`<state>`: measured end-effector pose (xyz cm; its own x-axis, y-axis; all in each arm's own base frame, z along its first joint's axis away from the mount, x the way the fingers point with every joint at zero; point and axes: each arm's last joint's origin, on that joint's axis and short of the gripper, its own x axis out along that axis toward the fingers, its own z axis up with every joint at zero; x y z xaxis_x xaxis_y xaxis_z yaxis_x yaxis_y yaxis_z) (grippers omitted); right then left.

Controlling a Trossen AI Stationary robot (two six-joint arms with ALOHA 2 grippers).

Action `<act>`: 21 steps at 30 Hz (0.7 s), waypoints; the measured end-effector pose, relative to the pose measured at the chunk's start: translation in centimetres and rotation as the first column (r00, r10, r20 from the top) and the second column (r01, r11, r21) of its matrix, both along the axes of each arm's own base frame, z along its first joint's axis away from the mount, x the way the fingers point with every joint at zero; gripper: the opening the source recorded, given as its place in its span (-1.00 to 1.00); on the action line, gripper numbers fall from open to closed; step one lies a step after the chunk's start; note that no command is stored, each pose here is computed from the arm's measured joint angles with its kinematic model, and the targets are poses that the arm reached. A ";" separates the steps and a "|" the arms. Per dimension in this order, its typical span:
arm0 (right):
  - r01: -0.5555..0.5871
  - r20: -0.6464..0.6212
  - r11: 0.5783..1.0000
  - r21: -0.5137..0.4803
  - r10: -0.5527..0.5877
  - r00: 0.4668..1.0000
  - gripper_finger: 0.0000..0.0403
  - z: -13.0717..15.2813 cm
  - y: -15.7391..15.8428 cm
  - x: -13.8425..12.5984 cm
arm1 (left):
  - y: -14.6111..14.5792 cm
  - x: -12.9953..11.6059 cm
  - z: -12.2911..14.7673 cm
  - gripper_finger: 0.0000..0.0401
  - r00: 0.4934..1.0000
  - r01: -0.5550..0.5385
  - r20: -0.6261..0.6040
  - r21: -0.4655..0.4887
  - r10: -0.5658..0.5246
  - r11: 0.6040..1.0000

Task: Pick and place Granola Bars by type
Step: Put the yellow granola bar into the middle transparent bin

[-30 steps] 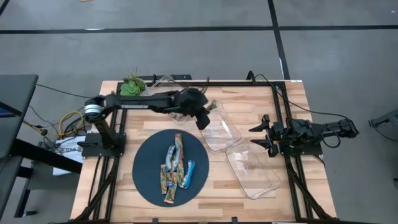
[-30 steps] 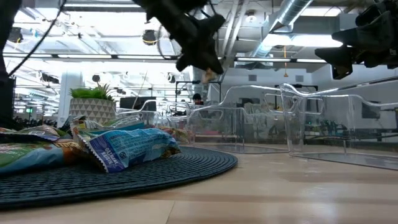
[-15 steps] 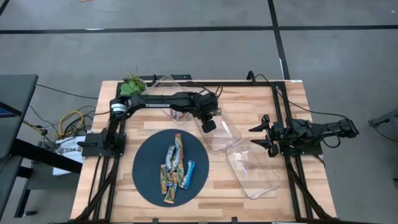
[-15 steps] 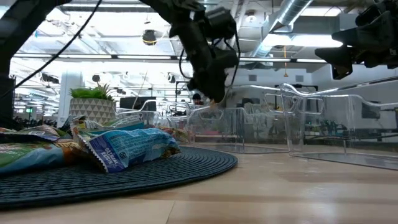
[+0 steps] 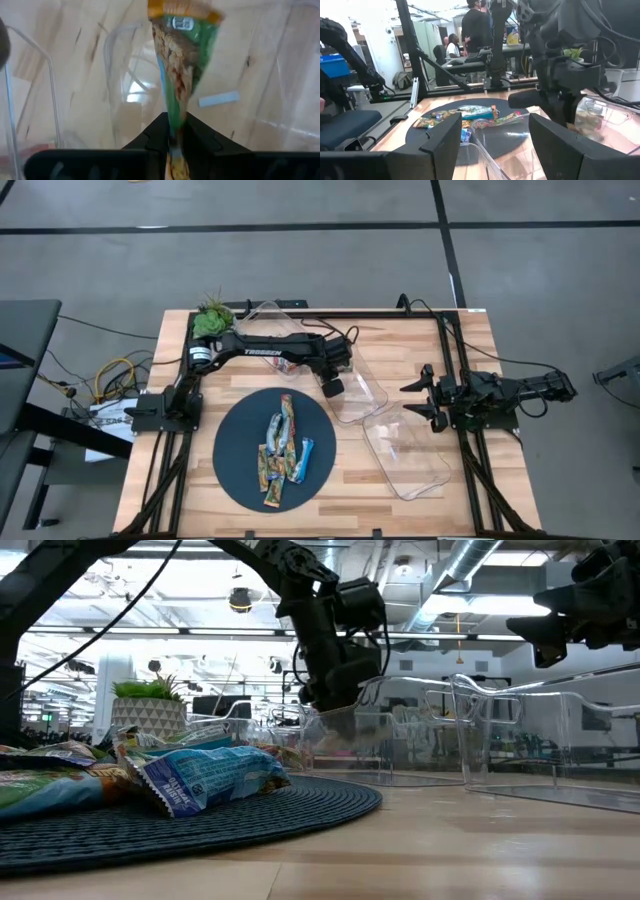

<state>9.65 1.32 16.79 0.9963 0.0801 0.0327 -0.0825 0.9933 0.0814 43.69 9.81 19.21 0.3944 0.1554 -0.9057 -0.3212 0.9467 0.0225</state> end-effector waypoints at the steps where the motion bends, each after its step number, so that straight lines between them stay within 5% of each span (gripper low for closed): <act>1: 0.000 0.002 1.000 0.000 0.000 1.000 0.11 0.0 0.0 0.0 | 0.0 0.0 0.0 -0.72 1.000 0.004 0.003 0.003 -0.004 1.000; 11: 0.000 0.001 1.000 0.000 0.000 1.000 0.11 0.0 0.0 0.0 | 0.0 0.0 0.1 -0.23 1.000 0.005 0.002 0.000 -0.005 1.000; 21: 0.000 0.000 1.000 0.000 0.000 1.000 0.11 0.0 0.0 0.0 | -0.2 1.2 5.8 -0.17 0.997 0.010 0.077 0.019 -0.012 1.000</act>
